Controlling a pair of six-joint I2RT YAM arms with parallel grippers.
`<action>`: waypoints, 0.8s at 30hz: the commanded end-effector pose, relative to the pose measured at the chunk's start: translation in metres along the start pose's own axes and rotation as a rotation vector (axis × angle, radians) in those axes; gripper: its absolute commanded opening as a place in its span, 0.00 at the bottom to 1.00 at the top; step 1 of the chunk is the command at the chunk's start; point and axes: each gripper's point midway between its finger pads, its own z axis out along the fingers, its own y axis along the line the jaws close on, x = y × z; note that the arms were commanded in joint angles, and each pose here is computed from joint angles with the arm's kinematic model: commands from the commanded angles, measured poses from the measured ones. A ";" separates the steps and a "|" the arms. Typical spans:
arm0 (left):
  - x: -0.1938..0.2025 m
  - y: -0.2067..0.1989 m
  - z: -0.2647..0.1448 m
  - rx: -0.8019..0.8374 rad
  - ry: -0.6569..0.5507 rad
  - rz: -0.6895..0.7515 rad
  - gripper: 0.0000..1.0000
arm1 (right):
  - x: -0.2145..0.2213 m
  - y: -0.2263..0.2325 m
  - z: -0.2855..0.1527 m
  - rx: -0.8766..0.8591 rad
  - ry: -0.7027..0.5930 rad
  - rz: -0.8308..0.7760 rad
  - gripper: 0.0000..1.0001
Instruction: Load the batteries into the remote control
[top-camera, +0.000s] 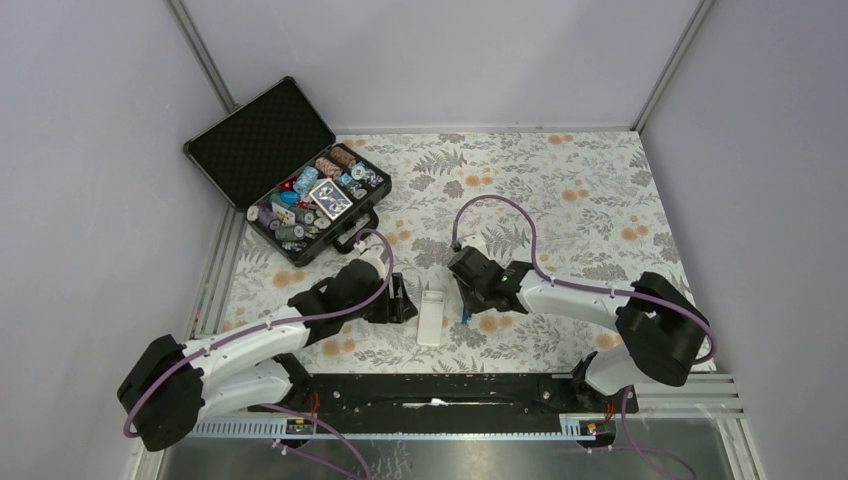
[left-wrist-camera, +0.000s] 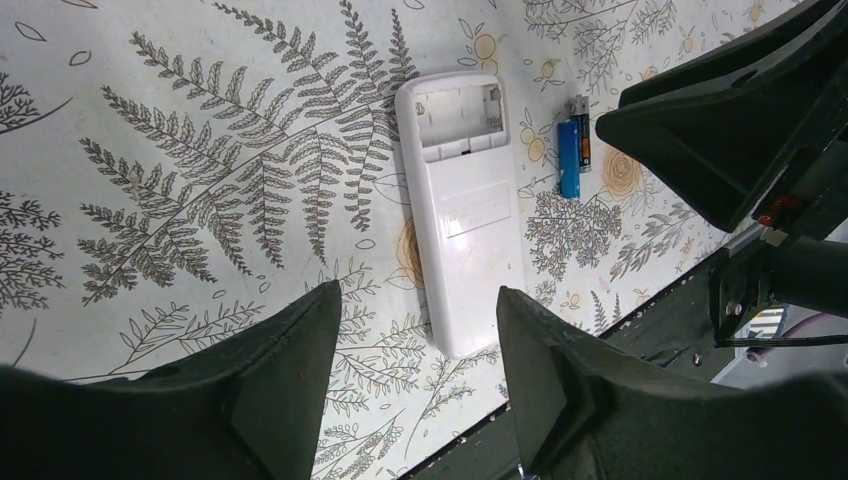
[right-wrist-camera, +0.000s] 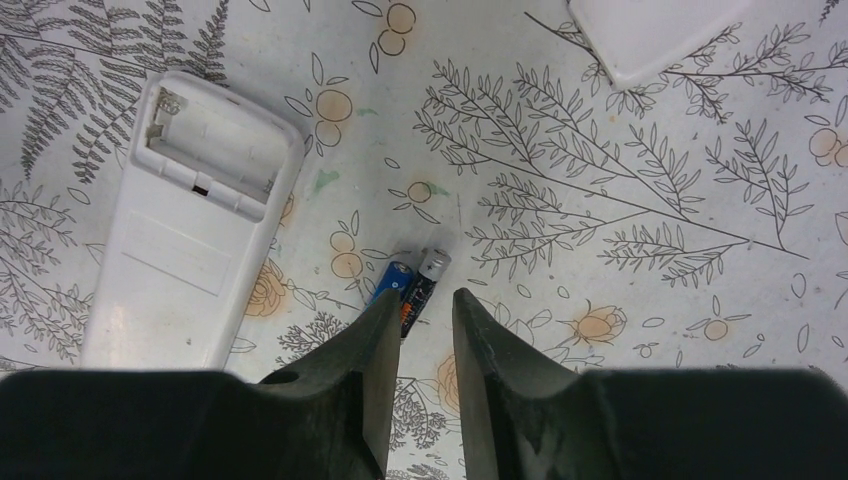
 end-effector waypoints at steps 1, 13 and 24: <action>-0.007 -0.008 0.001 0.050 -0.029 0.008 0.63 | -0.024 0.011 -0.001 -0.040 -0.053 0.035 0.33; -0.008 -0.009 0.001 0.058 -0.030 0.006 0.66 | -0.031 0.024 0.007 -0.082 -0.048 0.046 0.33; -0.006 -0.009 0.001 0.063 -0.026 0.000 0.69 | -0.025 0.022 0.019 -0.067 -0.019 0.051 0.33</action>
